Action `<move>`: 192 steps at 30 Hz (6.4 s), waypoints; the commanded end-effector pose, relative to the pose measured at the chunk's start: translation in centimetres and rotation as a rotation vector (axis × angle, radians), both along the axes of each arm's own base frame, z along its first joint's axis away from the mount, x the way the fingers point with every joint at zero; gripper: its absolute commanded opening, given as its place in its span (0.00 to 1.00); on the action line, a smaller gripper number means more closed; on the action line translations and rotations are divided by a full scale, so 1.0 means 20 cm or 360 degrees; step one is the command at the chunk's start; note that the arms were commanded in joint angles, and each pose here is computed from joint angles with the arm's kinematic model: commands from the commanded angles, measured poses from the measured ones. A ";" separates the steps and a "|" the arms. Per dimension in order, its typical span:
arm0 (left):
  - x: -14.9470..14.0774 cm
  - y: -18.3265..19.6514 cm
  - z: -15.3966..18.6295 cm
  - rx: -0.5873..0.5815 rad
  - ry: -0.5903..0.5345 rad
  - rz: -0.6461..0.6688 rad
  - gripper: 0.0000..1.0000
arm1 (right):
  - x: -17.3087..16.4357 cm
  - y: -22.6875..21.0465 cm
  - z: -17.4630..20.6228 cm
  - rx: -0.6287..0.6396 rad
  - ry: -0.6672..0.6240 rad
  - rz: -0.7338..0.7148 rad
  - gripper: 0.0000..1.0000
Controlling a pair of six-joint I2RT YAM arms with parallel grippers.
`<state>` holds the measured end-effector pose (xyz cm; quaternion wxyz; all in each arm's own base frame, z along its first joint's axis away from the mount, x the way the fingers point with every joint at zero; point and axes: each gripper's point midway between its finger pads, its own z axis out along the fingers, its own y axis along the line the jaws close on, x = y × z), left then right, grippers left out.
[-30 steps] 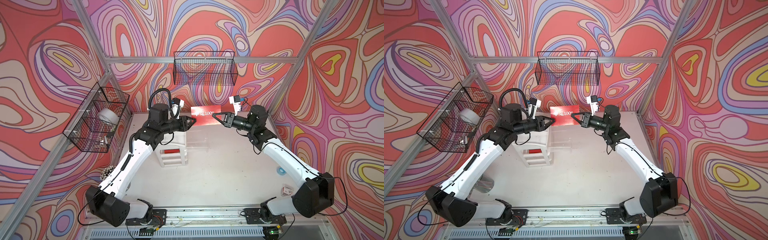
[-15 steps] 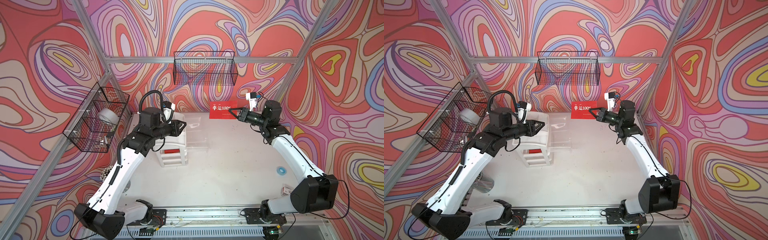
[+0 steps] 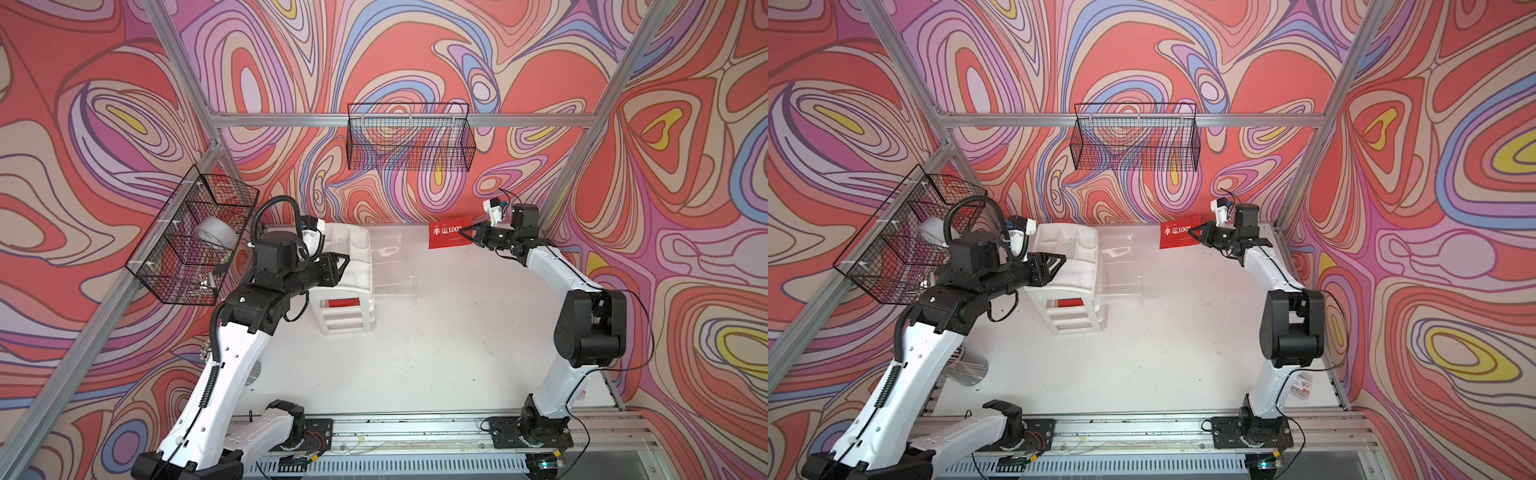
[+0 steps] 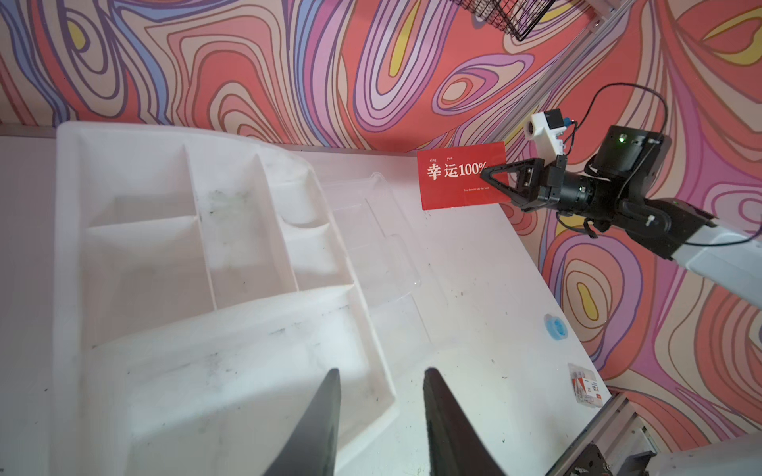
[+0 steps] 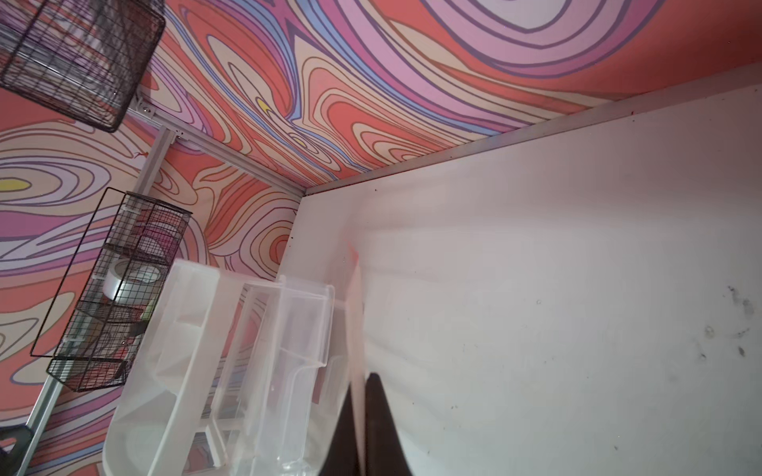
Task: Take the postcards out of the drawer
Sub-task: Place the postcard at the center of the board, then close the drawer in the storage box.
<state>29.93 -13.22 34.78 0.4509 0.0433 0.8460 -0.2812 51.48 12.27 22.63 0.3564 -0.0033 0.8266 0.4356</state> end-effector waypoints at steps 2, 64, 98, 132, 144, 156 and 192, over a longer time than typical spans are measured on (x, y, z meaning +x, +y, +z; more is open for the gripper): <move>-0.04 0.06 -0.07 0.0013 0.0035 0.0055 0.40 | 0.10 0.00 -0.14 -0.0029 0.0064 0.0032 0.00; -0.13 0.11 -0.10 0.0074 0.0071 0.0084 0.43 | 0.36 0.05 -0.85 -0.0081 0.0453 -0.0106 0.43; -0.09 0.19 -0.07 0.0176 0.0049 0.0176 0.46 | 0.37 -0.14 -0.61 -0.0373 0.0324 -0.0306 0.62; 0.19 0.44 -0.23 0.0257 0.0230 0.0430 0.41 | -0.37 0.17 -0.12 -0.0188 0.0094 -0.0057 0.56; 0.30 0.48 -0.30 0.0301 0.0273 0.0470 0.33 | -0.42 0.52 -0.16 -0.0155 0.0095 0.0126 0.49; 0.35 0.46 -0.36 0.0294 0.0299 0.0448 0.25 | -0.44 0.70 -0.21 -0.0162 0.0122 0.0240 0.41; 0.35 0.38 -0.46 0.0232 0.0389 0.0294 0.13 | -0.52 1.04 -0.10 0.0034 0.0094 0.0517 0.30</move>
